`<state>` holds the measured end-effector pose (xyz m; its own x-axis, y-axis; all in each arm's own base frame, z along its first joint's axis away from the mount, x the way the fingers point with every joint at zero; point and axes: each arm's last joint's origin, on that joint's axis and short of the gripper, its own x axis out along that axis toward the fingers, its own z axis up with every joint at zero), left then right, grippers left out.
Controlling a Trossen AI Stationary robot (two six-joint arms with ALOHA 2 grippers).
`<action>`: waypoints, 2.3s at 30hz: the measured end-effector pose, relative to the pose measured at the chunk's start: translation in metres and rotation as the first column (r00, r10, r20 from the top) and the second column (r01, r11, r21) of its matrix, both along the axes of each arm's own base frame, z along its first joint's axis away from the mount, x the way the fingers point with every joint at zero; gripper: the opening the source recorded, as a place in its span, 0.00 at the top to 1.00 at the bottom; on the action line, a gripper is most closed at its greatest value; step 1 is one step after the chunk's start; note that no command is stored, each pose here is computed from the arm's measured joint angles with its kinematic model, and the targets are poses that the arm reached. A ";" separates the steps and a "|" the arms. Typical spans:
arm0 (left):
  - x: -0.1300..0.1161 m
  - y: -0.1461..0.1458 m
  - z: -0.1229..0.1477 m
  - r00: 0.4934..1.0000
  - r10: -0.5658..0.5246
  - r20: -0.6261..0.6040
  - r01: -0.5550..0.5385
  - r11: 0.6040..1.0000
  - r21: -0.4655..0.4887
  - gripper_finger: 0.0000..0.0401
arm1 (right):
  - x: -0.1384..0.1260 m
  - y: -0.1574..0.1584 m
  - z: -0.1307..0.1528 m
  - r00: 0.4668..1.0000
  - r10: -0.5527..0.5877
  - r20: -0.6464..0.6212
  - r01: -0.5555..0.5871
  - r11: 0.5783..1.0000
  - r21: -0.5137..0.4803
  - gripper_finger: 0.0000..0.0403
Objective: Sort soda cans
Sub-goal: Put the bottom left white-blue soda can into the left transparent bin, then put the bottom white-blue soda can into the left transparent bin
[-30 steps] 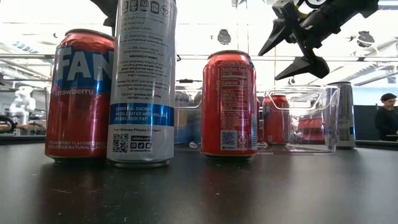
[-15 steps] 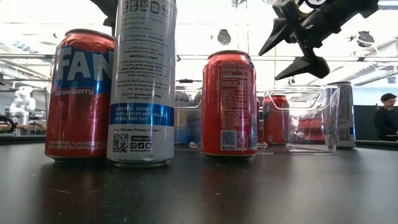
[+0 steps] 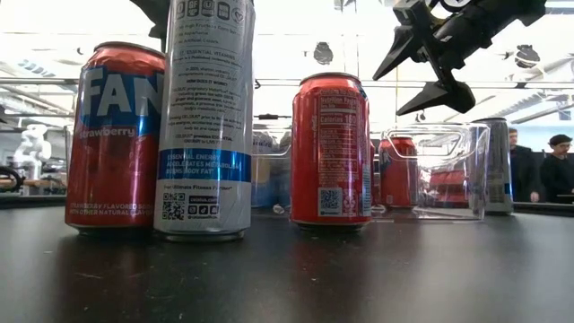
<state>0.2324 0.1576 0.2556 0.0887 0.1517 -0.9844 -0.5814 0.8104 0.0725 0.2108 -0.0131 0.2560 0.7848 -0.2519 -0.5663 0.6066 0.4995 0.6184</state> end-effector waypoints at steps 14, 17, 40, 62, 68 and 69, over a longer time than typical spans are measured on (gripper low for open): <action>-0.002 -0.001 -0.001 1.000 0.006 -0.031 -0.006 1.000 -0.007 0.06 | 0.000 0.000 0.000 1.000 0.000 0.000 0.000 1.000 0.000 0.17; -0.001 -0.001 0.006 0.999 0.018 -0.026 -0.019 1.000 -0.006 0.06 | 0.000 0.000 0.000 1.000 0.000 0.000 0.000 1.000 0.000 0.17; -0.055 -0.044 0.097 0.936 0.312 0.162 -0.315 0.949 -0.011 0.06 | 0.000 0.000 0.000 1.000 0.003 -0.006 -0.003 1.000 -0.012 0.17; 0.074 -0.230 0.114 0.803 0.102 0.587 0.061 0.966 -0.252 0.06 | -0.006 0.002 -0.009 0.976 0.159 -0.147 -0.169 0.984 -0.059 0.17; 0.107 -0.262 0.114 0.884 0.086 0.459 0.034 0.968 -0.248 0.06 | -0.009 0.003 -0.012 0.962 0.193 -0.192 -0.205 0.978 -0.044 0.17; 0.111 -0.267 0.113 0.897 0.095 0.431 0.016 0.969 -0.247 0.06 | -0.009 0.003 -0.012 0.959 0.200 -0.200 -0.213 0.976 -0.048 0.17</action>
